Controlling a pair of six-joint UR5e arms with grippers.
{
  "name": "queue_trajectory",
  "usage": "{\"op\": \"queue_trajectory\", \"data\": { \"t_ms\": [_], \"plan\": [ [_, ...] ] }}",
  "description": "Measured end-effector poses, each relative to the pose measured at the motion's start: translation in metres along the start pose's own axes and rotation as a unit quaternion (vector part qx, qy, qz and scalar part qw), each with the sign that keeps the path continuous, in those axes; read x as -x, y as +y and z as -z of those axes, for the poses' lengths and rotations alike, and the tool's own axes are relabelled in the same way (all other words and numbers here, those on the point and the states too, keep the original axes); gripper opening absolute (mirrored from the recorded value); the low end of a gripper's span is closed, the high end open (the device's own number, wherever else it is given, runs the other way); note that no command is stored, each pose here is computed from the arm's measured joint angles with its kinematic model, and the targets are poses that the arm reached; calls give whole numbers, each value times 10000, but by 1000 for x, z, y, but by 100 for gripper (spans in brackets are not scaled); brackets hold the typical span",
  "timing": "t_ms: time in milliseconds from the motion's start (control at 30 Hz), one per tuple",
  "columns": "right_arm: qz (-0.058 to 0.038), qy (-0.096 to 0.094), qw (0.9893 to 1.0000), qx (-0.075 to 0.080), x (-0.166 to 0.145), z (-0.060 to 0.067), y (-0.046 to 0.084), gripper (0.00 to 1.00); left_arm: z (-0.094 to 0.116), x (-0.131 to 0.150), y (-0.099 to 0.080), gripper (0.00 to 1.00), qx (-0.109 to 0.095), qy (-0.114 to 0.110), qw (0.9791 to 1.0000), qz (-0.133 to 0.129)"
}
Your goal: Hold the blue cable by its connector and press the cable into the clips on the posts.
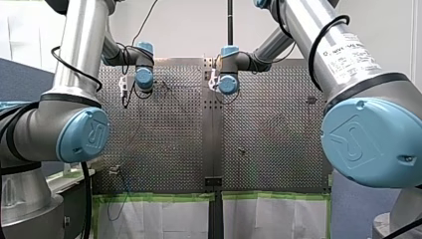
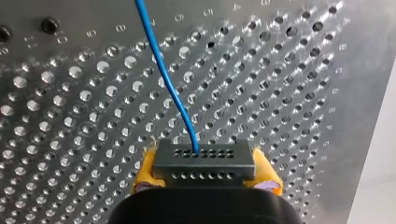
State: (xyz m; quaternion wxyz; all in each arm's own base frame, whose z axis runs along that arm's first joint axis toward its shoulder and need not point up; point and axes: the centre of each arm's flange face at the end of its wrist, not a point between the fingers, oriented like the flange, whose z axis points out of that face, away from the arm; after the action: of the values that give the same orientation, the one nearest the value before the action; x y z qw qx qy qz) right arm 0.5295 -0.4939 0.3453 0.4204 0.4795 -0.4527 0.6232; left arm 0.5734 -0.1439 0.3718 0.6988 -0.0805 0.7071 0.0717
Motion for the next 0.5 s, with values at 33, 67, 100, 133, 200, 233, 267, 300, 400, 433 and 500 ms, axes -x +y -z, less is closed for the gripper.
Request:
{"op": "queue_trajectory", "data": {
  "t_ms": [33,67,100,133,200,233,267,300,400,433,500],
  "plan": [
    [10,-1,10000,-23,0,0,-1,0,0,0,1,13,19,4,10000,-1],
    [16,0,10000,-49,0,1,-2,0,0,0,1,13,47,9,10000,2],
    [21,1,10000,-87,0,1,-3,0,0,0,2,44,71,10,10000,6],
    [23,2,9999,-108,0,1,-4,0,0,0,2,64,96,9,10000,9],
    [21,9,9998,-198,-1,1,-7,0,1,0,2,84,158,5,9999,10],
    [19,10,9997,-235,-1,1,-8,0,1,0,2,100,180,4,9998,11],
    [18,10,9996,-276,-2,1,-9,0,2,0,1,100,207,11,9998,16],
    [18,7,9994,-335,-2,1,-10,0,3,0,0,100,225,23,9997,25],
    [14,-4,9990,-456,-2,1,-14,0,7,-2,-2,100,268,103,9996,80],
    [10,-10,9988,-493,-2,2,-15,0,9,-3,-3,100,272,132,9995,102],
    [-2,-29,9982,-592,-2,3,-17,0,13,-4,-6,100,264,203,9993,157]
  ]
}}
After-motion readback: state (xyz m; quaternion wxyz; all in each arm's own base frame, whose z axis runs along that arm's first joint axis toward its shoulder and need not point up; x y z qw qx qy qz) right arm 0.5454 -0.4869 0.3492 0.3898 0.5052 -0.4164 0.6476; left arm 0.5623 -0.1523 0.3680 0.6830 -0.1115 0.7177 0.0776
